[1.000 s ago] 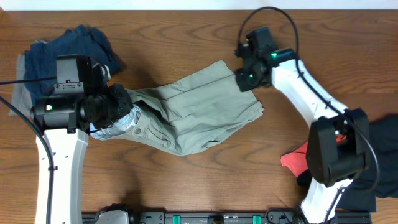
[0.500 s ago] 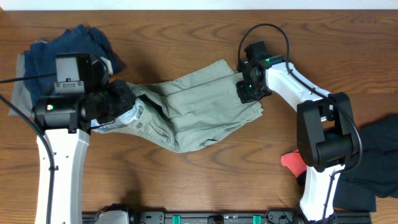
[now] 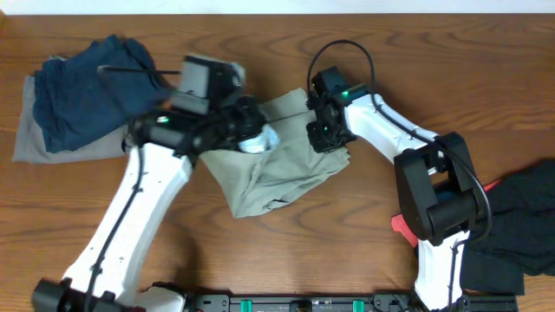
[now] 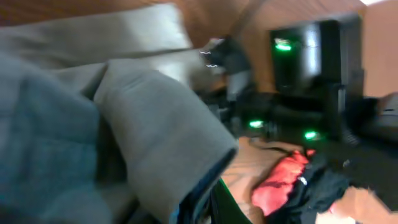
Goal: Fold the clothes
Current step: 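Grasp the waistband end with the left gripper and fold it rightward, then release the folded shorts and lift both grippers away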
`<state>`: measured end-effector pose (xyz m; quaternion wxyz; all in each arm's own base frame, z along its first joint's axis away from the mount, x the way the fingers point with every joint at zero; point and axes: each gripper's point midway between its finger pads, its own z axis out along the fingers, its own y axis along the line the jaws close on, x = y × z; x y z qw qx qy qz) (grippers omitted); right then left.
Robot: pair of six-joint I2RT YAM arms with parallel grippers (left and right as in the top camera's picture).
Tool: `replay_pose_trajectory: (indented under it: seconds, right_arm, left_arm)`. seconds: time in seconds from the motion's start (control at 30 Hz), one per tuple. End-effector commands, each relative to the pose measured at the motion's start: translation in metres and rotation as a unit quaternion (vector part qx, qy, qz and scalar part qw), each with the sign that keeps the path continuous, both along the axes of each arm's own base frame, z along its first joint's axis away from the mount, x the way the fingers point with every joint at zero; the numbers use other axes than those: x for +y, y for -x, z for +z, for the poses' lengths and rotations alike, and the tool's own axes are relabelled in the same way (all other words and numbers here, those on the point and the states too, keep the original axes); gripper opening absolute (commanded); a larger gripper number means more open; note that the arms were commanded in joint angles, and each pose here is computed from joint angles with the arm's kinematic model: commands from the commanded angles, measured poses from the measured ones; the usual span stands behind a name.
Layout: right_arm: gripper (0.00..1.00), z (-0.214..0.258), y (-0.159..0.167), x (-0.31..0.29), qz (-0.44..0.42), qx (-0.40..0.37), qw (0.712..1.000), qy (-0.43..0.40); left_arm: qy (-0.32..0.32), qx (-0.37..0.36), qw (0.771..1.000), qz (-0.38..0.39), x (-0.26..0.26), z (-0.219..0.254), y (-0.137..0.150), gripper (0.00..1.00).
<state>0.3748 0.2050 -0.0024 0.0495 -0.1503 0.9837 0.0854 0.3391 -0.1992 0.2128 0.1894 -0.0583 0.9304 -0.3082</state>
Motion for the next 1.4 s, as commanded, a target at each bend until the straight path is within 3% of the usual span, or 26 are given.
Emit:
replay_pose_trajectory:
  seconds: [0.0, 0.13, 0.17, 0.23, 0.37, 0.5, 0.7, 0.83, 0.97, 1.17, 1.37]
  right_arm:
    - [0.12, -0.035, 0.035, 0.011, 0.001, 0.067, 0.998, 0.007]
    - [0.14, -0.036, 0.035, 0.010, 0.001, 0.065, 0.998, 0.015]
    - [0.15, -0.036, 0.035, 0.008, 0.001, 0.065, 0.998, 0.020]
    - [0.22, -0.036, 0.034, 0.000, -0.006, 0.062, 0.997, 0.037]
    - [0.29, -0.020, 0.017, -0.019, -0.042, 0.040, 0.997, 0.049]
    - [0.35, 0.023, -0.016, -0.048, -0.083, -0.010, 0.995, 0.046]
    - [0.40, 0.111, -0.048, -0.082, -0.129, -0.086, 0.988, 0.015]
    - [0.38, 0.160, -0.041, -0.043, -0.044, -0.112, 0.987, -0.102]
    - [0.40, 0.177, -0.018, 0.004, 0.037, -0.088, 0.975, -0.201]
    - [0.40, 0.138, 0.014, 0.030, 0.029, -0.011, 0.980, -0.197]
    - [0.40, 0.089, 0.058, 0.050, 0.055, 0.058, 0.982, -0.172]
  left_arm:
    - [0.026, 0.015, 0.999, -0.018, -0.035, -0.002, 0.003, 0.06]
    - [0.023, 0.020, 0.998, -0.047, -0.061, -0.017, 0.005, 0.07]
    - [0.024, 0.019, 0.998, -0.050, -0.064, -0.018, 0.004, 0.12]
    - [0.029, 0.007, 0.998, -0.051, -0.067, -0.015, 0.000, 0.34]
    - [0.061, -0.053, 0.994, -0.078, -0.070, 0.019, -0.011, 0.48]
    - [0.081, -0.126, 0.985, -0.084, -0.057, 0.068, -0.025, 0.50]
    - [0.025, -0.175, 0.984, 0.036, 0.027, 0.083, -0.069, 0.50]
    - [-0.003, -0.155, 0.985, 0.073, 0.063, 0.057, -0.089, 0.50]
    - [-0.023, -0.112, 0.990, 0.084, 0.079, 0.015, -0.104, 0.50]
    - [-0.053, -0.027, 0.996, 0.068, 0.080, -0.068, -0.117, 0.50]
    - [-0.074, 0.080, 0.992, 0.061, 0.082, -0.143, -0.102, 0.50]
